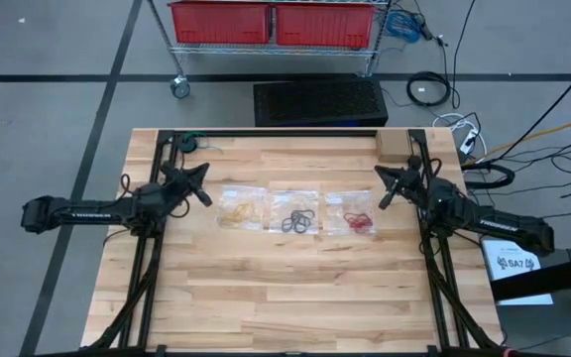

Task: Sort rubber bands
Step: Return to Home Position

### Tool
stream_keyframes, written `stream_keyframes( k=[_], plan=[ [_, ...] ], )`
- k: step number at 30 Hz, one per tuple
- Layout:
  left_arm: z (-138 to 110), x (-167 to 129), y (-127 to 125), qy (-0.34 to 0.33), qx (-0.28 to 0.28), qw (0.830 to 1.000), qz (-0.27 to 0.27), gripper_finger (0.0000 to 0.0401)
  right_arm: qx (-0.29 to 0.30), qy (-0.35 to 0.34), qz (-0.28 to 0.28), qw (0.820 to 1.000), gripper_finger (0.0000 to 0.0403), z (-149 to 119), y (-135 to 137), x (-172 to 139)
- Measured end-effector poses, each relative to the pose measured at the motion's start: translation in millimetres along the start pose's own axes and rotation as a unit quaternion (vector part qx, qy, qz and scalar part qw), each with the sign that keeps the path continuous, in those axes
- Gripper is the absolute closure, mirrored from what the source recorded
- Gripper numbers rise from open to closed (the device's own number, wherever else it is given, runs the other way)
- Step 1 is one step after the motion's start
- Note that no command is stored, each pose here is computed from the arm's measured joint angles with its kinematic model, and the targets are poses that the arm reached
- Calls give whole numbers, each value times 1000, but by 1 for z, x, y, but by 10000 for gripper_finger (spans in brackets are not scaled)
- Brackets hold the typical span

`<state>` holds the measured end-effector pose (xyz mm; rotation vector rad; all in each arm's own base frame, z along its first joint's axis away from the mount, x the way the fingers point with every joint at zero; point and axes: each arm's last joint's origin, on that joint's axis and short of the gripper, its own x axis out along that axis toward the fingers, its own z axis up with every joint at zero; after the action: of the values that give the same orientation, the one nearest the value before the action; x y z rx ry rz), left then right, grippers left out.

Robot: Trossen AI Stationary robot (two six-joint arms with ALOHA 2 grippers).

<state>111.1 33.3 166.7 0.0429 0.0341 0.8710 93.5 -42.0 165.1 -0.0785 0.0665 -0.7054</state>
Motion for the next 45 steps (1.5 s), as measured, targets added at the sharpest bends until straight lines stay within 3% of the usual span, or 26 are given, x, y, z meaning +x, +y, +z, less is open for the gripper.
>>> stream_keyframes(
  k=[11, 19, 24, 45],
  plan=[
    [-7, 0, 0, 28, 10, 1000, 12, 386, -10, 17, 3, 1000, 403, -3, 1, 2],
    [-15, -1, 2, 62, 44, 997, 32, 386, 72, 20, 4, 997, 403, -3, 2, 3],
    [-22, -2, 3, 90, 73, 993, 30, 386, 65, 19, 4, 998, 403, -3, 2, 3],
    [-22, -2, 3, 90, 72, 993, 29, 386, 65, 19, 4, 998, 403, -3, 2, 3]
  ],
)
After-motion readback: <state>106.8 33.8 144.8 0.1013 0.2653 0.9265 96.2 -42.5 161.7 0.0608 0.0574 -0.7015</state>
